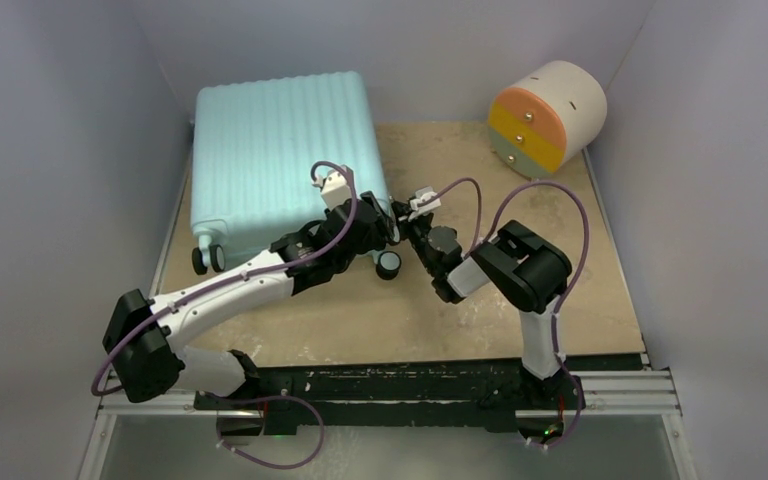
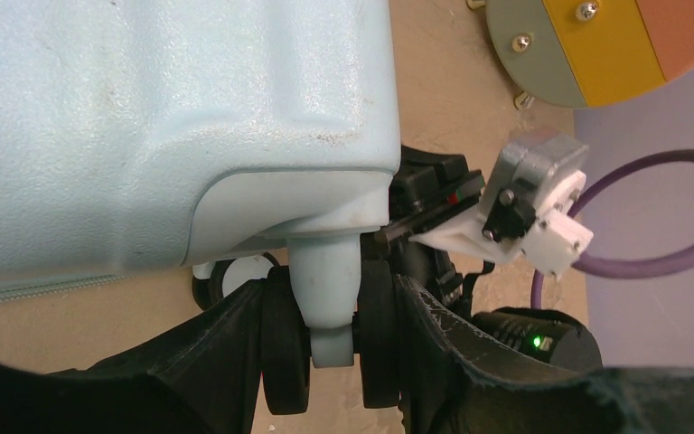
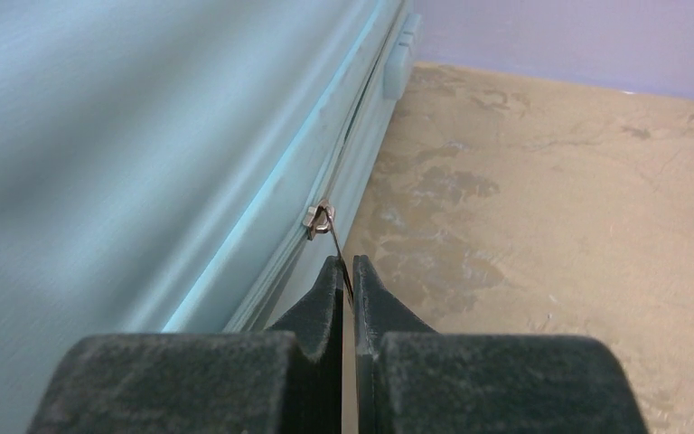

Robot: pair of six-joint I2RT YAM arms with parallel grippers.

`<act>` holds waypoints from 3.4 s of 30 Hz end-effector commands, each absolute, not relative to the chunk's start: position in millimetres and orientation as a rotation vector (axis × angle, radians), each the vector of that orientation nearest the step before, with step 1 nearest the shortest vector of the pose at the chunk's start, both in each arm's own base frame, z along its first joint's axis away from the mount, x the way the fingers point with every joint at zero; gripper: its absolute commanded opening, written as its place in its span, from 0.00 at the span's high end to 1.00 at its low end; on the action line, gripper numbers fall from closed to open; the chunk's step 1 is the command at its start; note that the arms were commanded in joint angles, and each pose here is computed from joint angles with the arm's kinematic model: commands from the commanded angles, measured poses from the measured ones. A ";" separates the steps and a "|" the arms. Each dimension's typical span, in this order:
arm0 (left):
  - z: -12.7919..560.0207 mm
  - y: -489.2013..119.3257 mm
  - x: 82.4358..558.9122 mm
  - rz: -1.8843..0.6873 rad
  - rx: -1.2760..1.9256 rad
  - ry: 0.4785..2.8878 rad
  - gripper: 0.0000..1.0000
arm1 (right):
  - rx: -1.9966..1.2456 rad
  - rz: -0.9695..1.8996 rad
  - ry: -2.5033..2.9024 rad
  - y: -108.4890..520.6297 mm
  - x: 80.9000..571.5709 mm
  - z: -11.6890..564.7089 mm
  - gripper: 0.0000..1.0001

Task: Pack the luggage
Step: Zip the luggage at the center of the board.

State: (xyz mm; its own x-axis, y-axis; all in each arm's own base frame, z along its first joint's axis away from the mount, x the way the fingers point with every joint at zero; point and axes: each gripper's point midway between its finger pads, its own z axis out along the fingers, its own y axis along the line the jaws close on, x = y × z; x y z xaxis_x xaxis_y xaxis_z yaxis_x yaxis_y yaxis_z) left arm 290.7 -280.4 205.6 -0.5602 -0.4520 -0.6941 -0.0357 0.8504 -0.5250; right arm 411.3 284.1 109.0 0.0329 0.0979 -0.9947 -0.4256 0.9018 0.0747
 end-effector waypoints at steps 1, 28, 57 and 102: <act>148.1 -223.4 243.8 -0.251 -0.134 2.361 1.00 | -0.003 0.195 1.283 213.8 473.5 175.7 1.00; 109.9 -147.2 140.6 -0.253 -0.261 2.495 1.00 | 0.145 0.071 1.309 165.0 481.8 168.2 1.00; 84.3 -126.2 111.0 -0.219 -0.465 2.519 1.00 | 0.419 -0.083 1.358 49.7 520.5 159.1 1.00; 295.2 -182.0 193.8 -0.523 -0.027 1.796 0.18 | -0.128 0.995 1.758 200.7 512.8 333.0 0.01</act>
